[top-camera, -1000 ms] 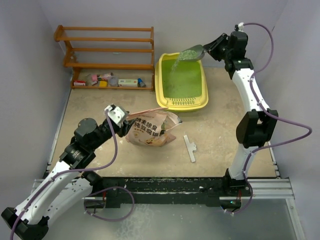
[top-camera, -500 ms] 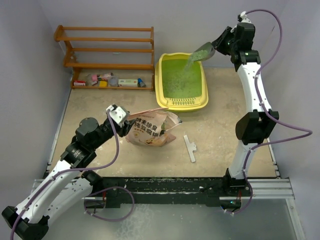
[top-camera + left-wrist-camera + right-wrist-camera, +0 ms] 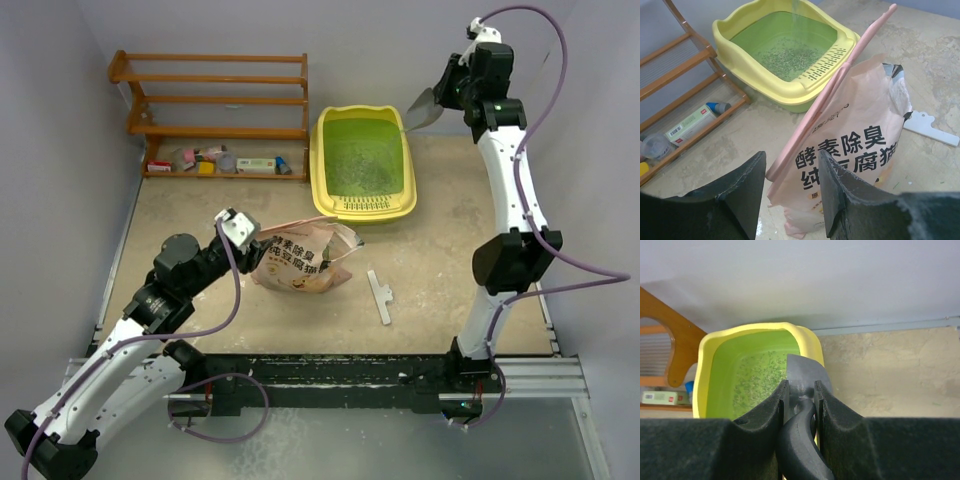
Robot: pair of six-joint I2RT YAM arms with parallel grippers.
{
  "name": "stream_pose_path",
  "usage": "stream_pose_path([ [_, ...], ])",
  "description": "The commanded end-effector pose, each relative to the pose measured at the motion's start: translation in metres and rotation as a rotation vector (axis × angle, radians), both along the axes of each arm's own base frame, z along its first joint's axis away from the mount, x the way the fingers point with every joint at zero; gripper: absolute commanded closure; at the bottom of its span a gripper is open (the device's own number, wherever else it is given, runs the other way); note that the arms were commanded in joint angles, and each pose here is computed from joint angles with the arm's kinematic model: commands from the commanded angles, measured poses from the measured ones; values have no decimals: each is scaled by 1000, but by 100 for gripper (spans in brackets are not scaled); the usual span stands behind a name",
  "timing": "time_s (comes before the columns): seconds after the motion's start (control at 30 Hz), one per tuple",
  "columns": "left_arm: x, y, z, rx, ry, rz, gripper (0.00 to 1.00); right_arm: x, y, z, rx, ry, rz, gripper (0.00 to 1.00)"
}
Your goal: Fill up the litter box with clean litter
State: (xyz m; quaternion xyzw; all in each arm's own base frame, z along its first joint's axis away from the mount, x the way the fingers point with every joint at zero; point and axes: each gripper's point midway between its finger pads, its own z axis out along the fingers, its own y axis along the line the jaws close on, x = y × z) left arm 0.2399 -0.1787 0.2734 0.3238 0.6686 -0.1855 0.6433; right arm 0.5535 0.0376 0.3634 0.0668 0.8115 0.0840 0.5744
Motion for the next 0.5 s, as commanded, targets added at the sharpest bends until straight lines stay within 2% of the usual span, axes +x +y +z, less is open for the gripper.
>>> stream_pose_path([
  [0.0, 0, 1, 13, -24, -54, -2, 50, -5, 19, 54, -178, -163, 75, 100],
  [0.1, -1, 4, 17, -30, -71, 10, 48, -10, 40, 55, -334, -185, 87, 100],
  [0.17, -1, 6, 20, -35, -85, 17, 47, -17, 50, 58, -361, -204, 94, 100],
  [0.3, -3, 8, 24, -47, -98, 25, 44, -41, 54, 69, -284, -219, 100, 100],
  [0.37, -1, 10, 31, -69, -107, 41, 33, -58, 56, 74, -233, -224, 110, 100],
  [0.47, -6, 1, 40, -75, -118, -18, 27, -89, 59, 77, -156, -208, 134, 100],
])
